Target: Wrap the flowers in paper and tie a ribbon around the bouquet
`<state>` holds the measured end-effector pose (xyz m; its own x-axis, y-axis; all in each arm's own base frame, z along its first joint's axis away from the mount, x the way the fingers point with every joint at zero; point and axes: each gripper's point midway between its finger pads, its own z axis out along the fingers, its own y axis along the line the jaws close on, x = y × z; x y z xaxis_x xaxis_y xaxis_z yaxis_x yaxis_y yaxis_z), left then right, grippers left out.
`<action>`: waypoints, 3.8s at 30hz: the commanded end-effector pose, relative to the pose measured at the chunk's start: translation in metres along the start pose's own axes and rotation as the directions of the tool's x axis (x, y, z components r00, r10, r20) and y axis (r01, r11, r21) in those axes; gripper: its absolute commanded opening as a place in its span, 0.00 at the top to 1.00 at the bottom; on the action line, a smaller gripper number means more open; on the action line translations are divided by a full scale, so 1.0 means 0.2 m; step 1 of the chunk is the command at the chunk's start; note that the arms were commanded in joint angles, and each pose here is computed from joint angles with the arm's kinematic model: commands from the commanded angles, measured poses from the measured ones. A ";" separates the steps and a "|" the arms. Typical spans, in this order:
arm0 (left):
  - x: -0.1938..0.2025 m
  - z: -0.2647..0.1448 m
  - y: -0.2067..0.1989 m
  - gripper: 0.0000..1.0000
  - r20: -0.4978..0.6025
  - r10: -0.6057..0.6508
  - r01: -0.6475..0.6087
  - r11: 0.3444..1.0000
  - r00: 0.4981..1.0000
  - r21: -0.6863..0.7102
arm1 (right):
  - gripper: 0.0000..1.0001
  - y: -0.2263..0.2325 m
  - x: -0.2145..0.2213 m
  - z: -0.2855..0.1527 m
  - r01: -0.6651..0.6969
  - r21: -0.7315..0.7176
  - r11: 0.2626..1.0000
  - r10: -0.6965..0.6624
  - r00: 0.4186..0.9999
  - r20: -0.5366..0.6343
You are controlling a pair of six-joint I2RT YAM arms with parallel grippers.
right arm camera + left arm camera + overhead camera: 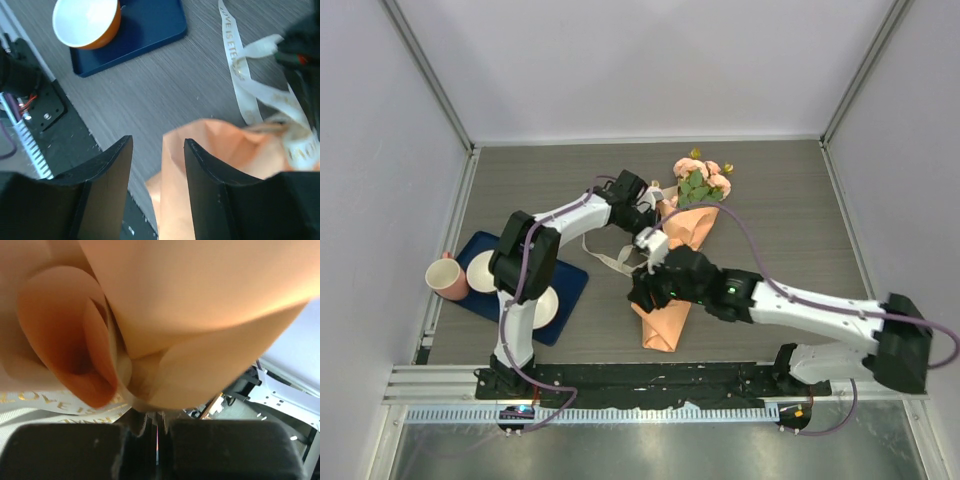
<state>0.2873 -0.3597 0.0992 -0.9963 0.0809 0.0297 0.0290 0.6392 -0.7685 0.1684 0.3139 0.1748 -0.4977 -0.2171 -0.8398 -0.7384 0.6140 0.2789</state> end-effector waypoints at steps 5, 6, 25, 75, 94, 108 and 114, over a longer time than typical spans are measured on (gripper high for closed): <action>0.03 -0.06 -0.05 1.00 -0.175 0.087 -0.063 0.988 0.981 0.139 | 0.50 -0.08 -0.21 0.39 0.302 0.161 0.940 -0.291 0.952 -0.091; 0.03 -0.05 -0.04 1.00 -0.182 0.109 -0.083 0.986 0.977 0.147 | 0.50 -0.13 -0.12 0.46 0.340 0.181 0.923 -0.312 0.935 -0.171; -0.05 -0.07 0.17 1.00 -0.256 0.043 -0.007 0.990 0.966 0.142 | 0.50 -0.35 0.06 0.78 0.496 0.192 0.847 -0.448 0.859 -0.248; -0.14 -0.14 0.26 1.00 -0.132 -0.098 0.114 0.986 0.986 0.121 | 1.00 -0.07 -0.16 0.24 0.093 0.006 0.996 -0.091 0.962 0.258; -0.15 -0.17 0.06 1.00 -0.035 -0.106 0.110 0.984 0.994 0.142 | 1.00 -0.51 0.46 -0.21 -0.352 0.557 0.752 0.398 0.916 0.042; -0.07 -0.14 0.03 1.00 -0.054 -0.085 0.092 0.986 0.995 0.139 | 0.51 -0.39 0.03 -0.16 -0.081 0.419 0.904 0.082 0.997 0.016; -0.06 -0.15 0.01 1.00 -0.053 -0.071 0.079 0.986 0.996 0.150 | 0.45 -0.36 -0.15 -0.03 0.019 0.394 0.919 -0.041 0.998 0.048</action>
<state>0.3017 -0.3332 0.0880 -0.9806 0.0564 0.1878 -0.1234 0.5668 -0.8145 0.2114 0.2471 0.1558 -0.5599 -0.1534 -0.8142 -0.4352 0.8907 0.1315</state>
